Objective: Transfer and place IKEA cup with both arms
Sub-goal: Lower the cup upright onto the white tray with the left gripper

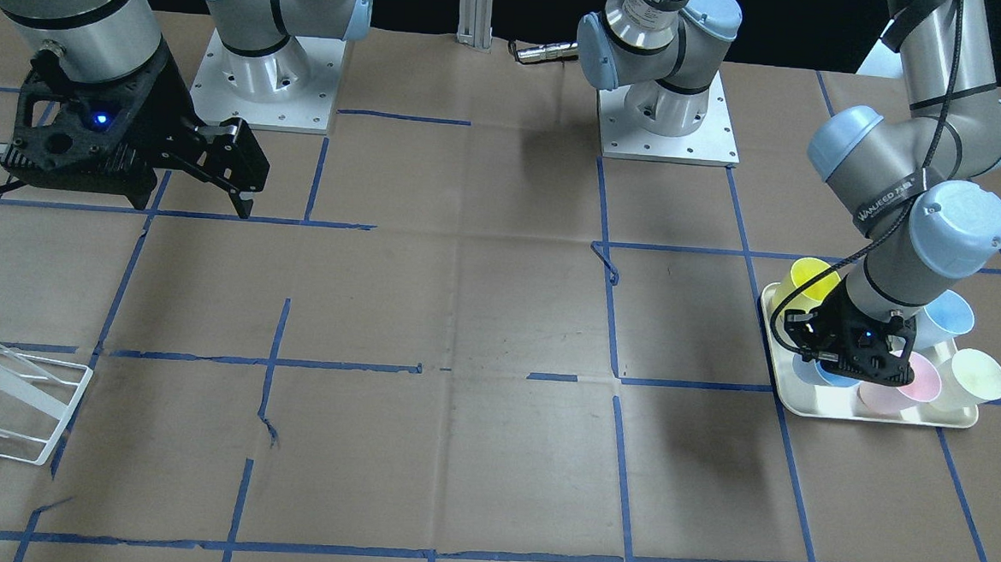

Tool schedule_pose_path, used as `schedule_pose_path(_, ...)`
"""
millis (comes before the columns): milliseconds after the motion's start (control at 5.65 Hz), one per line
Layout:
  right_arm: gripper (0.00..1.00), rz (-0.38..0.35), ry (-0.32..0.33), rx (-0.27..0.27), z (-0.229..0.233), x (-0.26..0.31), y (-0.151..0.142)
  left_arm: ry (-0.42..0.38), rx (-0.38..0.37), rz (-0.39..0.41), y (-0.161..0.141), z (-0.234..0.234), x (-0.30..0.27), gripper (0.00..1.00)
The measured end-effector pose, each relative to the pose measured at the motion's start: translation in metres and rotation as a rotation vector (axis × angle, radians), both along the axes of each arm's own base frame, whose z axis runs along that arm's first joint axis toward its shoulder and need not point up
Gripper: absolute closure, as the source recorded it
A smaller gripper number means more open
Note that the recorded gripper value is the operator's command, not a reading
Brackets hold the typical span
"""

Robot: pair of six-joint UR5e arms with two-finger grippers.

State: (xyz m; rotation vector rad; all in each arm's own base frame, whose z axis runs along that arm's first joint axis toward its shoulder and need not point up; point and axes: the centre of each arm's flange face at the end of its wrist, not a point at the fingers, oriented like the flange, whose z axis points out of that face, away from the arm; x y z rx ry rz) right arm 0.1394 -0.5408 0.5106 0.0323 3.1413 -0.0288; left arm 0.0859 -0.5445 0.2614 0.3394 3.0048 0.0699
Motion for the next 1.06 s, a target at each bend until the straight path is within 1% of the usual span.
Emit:
schedule_pose_path(354, 0.0, -0.001, 0.001, -0.002, 0.001, 0.0, 0.0, -0.031, 0.034, 0.011, 0.004, -0.007, 0.003, 0.94)
schedule_pose_path(531, 0.0, -0.002, 0.003, -0.002, 0.002, -0.001, 0.0, -0.032, 0.045, 0.013, 0.003, -0.012, 0.005, 0.89)
schedule_pose_path(885, 0.0, -0.003, 0.004, -0.003, 0.002, -0.001, 0.0, -0.032, 0.057, 0.009, -0.002, -0.019, 0.005, 0.12)
schedule_pose_path(1062, 0.0, -0.003, 0.004, -0.002, 0.002, -0.002, 0.0, -0.031, 0.063, 0.006, -0.003, -0.022, 0.006, 0.04)
